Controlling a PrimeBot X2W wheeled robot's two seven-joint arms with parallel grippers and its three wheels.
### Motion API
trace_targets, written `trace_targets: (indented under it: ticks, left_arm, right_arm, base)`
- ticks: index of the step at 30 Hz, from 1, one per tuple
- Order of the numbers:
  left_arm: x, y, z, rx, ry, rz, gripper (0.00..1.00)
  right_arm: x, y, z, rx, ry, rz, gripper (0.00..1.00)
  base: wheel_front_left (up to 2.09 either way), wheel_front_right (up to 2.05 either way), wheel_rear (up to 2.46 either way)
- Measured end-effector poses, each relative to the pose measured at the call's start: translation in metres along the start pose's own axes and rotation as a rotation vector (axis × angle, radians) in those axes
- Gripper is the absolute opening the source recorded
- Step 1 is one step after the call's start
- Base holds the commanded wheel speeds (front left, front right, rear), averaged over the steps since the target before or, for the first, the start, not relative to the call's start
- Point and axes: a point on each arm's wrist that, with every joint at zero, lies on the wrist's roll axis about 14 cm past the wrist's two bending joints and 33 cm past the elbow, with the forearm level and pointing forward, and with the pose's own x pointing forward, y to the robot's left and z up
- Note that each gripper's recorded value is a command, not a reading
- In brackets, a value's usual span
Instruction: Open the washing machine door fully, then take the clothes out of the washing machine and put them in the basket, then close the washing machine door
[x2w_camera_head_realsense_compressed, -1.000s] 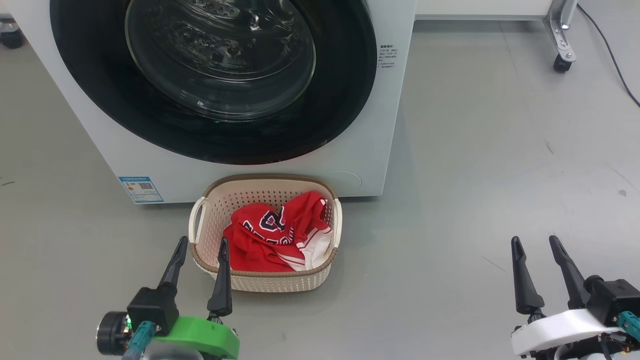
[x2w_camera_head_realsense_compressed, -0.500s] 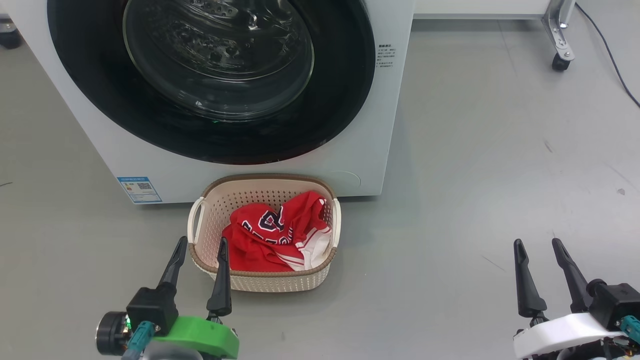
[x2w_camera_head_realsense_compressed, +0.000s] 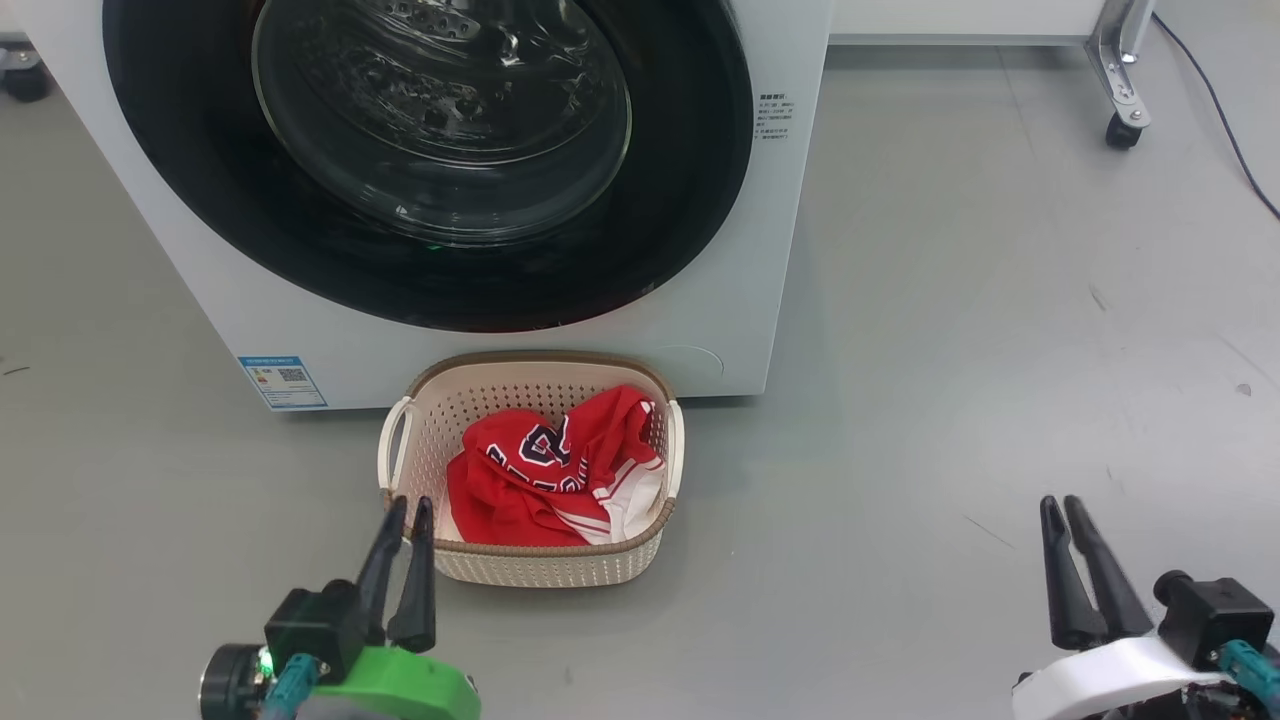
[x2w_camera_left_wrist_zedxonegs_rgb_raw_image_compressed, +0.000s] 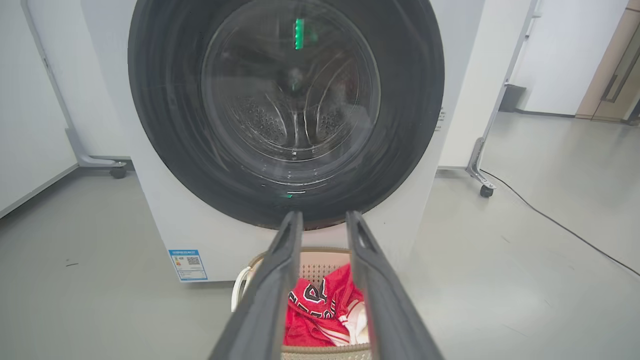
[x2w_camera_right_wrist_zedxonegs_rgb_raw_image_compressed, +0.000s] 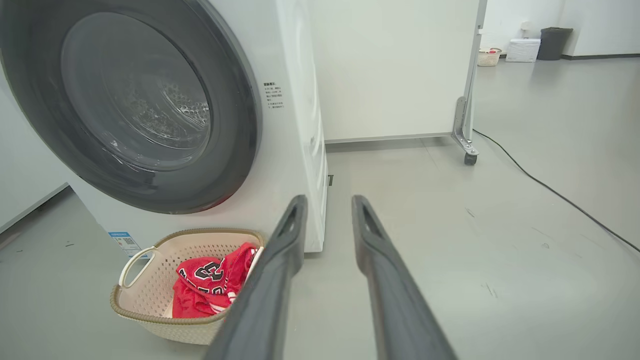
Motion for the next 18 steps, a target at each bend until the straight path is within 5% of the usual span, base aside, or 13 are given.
trace_targets:
  ticks: [6,18]
  left_arm:
    - [-0.019,0.007,-0.037,0.007,0.116,0.026,0.0]
    - [-0.019,0.012,-0.038,-0.141,0.135,0.056,0.0]
  right_arm:
    - [-0.012,0.006,-0.034,0.041,0.096,-0.023,0.0]
    - [-0.014,-0.001,-0.036,0.184,0.114,-0.067,0.0]
  base:
    - [0.0,0.0,0.0]
    - [0.0,0.0,0.0]
